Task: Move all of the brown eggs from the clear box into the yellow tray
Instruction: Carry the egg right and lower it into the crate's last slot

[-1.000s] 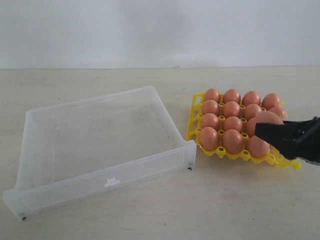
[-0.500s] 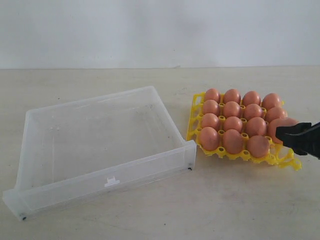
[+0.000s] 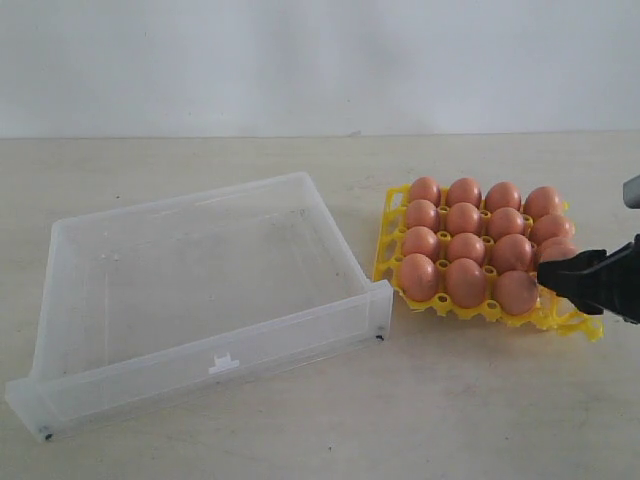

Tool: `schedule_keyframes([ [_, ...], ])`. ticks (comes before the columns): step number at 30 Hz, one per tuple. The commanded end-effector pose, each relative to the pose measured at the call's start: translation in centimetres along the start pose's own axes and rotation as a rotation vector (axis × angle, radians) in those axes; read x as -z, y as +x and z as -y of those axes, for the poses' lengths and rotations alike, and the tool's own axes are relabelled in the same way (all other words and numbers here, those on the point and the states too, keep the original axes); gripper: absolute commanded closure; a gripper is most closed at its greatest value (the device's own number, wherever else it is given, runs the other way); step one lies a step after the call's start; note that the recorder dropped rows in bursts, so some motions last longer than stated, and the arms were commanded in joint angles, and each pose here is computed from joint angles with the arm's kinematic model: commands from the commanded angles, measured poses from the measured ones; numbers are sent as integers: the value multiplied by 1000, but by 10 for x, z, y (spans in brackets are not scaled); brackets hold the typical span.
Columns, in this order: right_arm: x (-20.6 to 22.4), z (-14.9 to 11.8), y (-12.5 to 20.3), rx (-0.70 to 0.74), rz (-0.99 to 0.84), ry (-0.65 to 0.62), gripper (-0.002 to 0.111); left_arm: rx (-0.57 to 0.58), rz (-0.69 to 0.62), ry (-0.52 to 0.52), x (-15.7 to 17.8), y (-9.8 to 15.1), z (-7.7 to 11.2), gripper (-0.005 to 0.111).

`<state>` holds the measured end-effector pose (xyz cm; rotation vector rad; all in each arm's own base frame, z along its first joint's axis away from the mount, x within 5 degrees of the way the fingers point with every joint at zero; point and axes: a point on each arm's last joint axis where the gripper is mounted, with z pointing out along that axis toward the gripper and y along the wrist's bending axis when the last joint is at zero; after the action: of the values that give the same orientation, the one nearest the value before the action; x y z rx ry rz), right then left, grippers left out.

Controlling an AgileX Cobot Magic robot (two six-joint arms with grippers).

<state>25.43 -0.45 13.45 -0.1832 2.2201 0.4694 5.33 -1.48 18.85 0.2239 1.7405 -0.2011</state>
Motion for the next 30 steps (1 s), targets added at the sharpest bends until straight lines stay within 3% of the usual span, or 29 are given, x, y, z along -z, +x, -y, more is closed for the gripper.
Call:
schedule_keyframes([
  [1, 0, 0, 1, 20, -27, -11, 109, 7, 12, 2, 0, -2, 0, 111],
  [6, 0, 0, 1, 11, -26, -3, 103, 7, 12, 2, 0, -2, 0, 111],
  [8, 0, 0, 1, 5, -26, -3, 92, 7, 12, 2, 0, -2, 0, 111],
  [14, 0, 4, 0, -41, -14, 35, 42, 7, 12, 2, 0, -2, 0, 111],
  [17, 0, 6, -2, -84, 9, 57, 32, 7, 12, 2, 0, -2, 0, 111],
  [27, 2, 5, -4, -103, 25, 62, 34, 7, 12, 2, 0, -2, 0, 111],
  [28, 2, 5, -5, -120, 23, 67, 40, 7, 12, 2, 0, -2, 0, 111],
  [30, 7, 4, -8, -151, 37, 77, 63, 7, 12, 2, 0, -2, 0, 111],
])
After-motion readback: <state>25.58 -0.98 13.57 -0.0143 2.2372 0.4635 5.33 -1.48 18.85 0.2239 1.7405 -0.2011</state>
